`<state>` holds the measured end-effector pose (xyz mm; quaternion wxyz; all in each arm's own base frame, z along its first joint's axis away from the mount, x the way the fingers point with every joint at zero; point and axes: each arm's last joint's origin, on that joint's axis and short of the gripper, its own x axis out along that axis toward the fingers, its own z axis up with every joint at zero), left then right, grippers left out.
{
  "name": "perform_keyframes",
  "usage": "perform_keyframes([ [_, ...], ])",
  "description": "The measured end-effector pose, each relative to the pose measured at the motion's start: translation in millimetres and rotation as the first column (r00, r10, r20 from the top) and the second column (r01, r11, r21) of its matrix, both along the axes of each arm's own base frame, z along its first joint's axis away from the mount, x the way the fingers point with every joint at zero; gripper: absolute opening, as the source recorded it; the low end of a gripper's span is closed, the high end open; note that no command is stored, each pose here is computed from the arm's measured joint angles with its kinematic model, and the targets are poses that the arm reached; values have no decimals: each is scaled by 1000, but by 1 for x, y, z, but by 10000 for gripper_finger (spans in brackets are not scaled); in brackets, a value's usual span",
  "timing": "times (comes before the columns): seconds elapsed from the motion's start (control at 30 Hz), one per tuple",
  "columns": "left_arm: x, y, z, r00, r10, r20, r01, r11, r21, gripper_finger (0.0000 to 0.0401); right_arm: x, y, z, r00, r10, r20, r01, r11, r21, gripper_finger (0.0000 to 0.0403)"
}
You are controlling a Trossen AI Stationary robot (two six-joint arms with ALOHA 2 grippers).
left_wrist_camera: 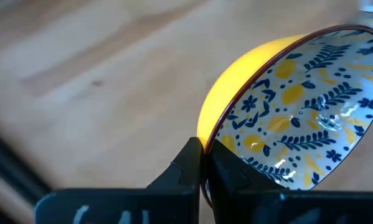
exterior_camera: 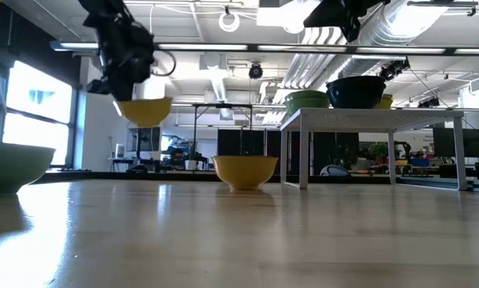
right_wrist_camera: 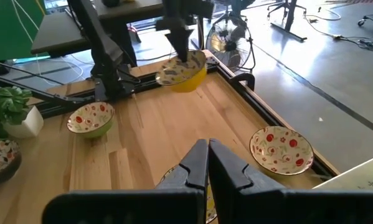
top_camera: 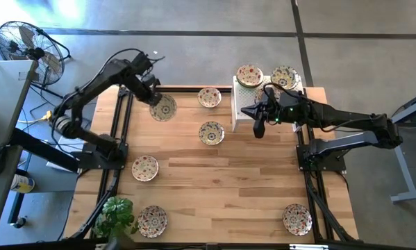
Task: Pick & Place Mini bowls
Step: Stack the yellow patterned bowl on top of the yellow patterned bowl on the shelf
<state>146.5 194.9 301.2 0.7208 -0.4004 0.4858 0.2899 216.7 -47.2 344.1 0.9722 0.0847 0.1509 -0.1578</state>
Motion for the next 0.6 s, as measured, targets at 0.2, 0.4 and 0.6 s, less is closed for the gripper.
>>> perform_keyframes([
  [0.2, 30, -47, 17, 997, -32, 71, 32, 999, -6, 4, 0, 1, 0, 999, 35, 0, -35, 999, 5, 2],
  [0.4, 67, -96, 22, 987, -86, 135, 93, 995, -47, 4, 0, 2, -1, 997, 71, -3, -71, 997, 24, 1],
  [0.6, 101, -150, 24, 969, -115, 218, 130, 990, -53, 4, 0, 7, -5, 992, 120, -44, -118, 992, 51, 1],
])
